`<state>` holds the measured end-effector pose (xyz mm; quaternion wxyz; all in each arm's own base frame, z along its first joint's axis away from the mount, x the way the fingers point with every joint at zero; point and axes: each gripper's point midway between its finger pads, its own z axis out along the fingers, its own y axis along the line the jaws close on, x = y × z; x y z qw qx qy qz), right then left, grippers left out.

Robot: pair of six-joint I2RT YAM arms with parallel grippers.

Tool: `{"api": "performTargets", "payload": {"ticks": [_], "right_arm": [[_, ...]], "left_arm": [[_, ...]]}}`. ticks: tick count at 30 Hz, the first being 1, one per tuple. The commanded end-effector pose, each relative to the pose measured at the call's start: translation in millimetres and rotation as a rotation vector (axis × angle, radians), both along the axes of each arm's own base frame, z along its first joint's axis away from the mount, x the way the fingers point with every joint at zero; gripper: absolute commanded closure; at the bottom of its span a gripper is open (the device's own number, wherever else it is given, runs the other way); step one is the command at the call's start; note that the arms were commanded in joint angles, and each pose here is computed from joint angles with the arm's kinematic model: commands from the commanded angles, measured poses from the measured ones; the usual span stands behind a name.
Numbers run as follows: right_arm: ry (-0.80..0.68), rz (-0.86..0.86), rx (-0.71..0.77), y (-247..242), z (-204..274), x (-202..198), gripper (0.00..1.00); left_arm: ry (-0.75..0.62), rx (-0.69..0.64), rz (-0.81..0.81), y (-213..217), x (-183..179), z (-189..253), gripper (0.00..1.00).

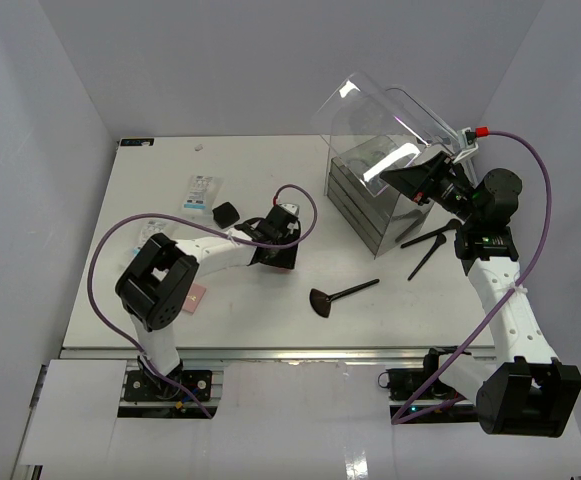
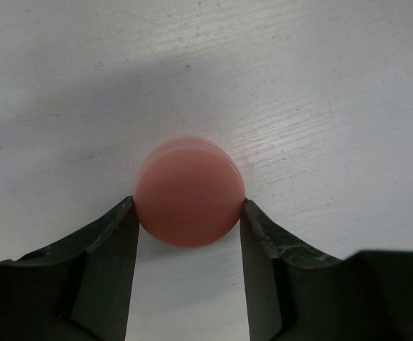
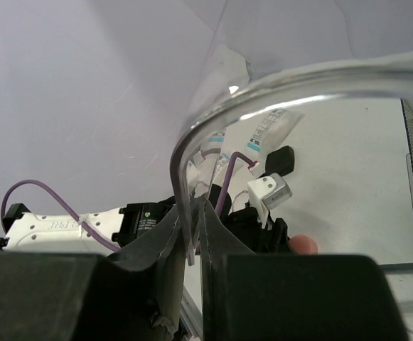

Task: Organize the makeup

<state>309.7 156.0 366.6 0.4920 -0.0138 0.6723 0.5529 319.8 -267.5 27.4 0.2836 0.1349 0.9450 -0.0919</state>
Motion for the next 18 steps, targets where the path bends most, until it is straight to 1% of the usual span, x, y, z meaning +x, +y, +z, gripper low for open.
{"api": "performTargets", "payload": {"ticks": [1,3,5,7,8,9,11,12,13,15,16,18], "right_arm": [[-0.124,0.047,-0.006,5.3,24.4,-19.5,0.85],[-0.123,0.048,-0.005,5.4,24.5,-19.6,0.85],[-0.124,0.048,-0.006,5.5,24.6,-19.7,0.85],[-0.126,0.050,-0.006,5.6,25.1,-20.1,0.85],[-0.126,0.050,-0.006,5.6,25.6,-20.0,0.85],[-0.128,0.050,-0.006,5.7,26.4,-20.3,0.85],[-0.131,0.052,-0.007,5.8,27.1,-20.5,0.85],[-0.132,0.052,-0.006,5.8,27.7,-20.4,0.85],[-0.131,0.054,-0.006,5.9,28.0,-20.4,0.85],[-0.130,0.054,-0.005,6.0,28.4,-20.4,0.85],[-0.130,0.056,-0.004,6.1,29.0,-20.7,0.85],[-0.131,0.058,-0.003,6.3,29.5,-21.1,0.85]], "left_arm": [[-0.017,-0.019,-0.001,-9.0,1.1,3.7,0.58],[-0.030,-0.037,0.000,-11.2,1.3,8.8,0.69],[-0.063,-0.099,-0.007,-18.0,2.1,22.6,0.74],[-0.129,-0.219,-0.019,-30.1,2.9,49.3,0.79],[-0.156,-0.302,-0.026,-37.8,1.0,64.7,0.80],[-0.177,-0.360,-0.031,-42.6,-0.7,75.5,0.82],[-0.277,-0.558,-0.061,-58.9,-2.3,115.8,0.83],[-0.297,-0.640,-0.065,-65.0,-4.4,129.6,0.84],[-0.345,-0.719,-0.074,-71.1,-2.5,147.1,0.84],[-0.373,-0.809,-0.078,-80.1,-0.1,163.5,0.84],[-0.405,-0.875,-0.091,-89.3,4.4,177.8,0.85],[-0.448,-0.947,-0.119,-105.5,12.2,195.8,0.85]]}}
